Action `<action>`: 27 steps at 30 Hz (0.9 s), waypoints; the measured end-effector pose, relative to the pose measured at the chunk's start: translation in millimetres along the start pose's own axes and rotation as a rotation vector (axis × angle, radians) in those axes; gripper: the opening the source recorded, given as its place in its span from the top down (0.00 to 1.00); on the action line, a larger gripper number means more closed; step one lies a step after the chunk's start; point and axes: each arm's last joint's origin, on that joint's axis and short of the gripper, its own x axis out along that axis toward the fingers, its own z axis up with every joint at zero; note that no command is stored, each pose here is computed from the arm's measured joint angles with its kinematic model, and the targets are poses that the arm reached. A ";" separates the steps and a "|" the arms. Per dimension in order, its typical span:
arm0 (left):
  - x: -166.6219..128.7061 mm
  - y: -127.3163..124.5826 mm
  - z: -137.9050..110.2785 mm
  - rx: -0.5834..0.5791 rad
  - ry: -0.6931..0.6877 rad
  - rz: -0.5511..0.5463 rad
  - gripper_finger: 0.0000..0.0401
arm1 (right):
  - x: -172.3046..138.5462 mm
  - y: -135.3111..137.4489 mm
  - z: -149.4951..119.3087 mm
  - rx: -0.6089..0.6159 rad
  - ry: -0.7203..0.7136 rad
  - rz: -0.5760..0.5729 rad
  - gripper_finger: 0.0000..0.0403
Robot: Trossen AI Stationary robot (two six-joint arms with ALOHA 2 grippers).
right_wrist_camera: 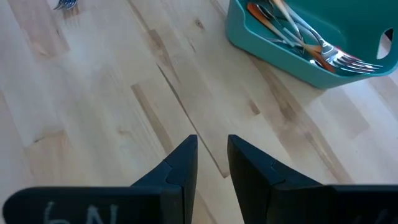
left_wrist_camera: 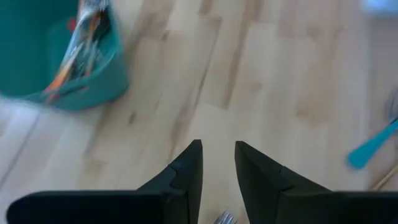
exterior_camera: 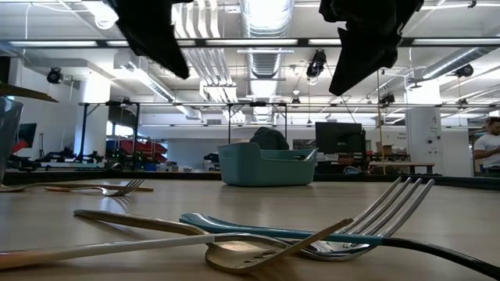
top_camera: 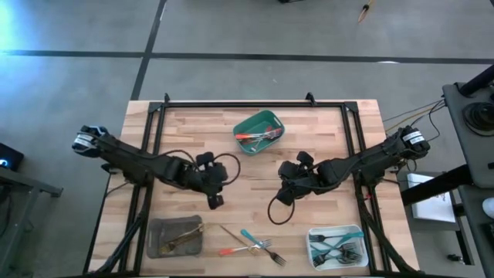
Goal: Sort silverware by color (type)
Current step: Put the gold fork into the black bin
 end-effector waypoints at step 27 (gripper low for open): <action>-14.9 18.9 -42.3 0.111 -0.366 -0.039 0.81 | 0.0 1.0 1.2 0.008 -0.011 0.009 0.80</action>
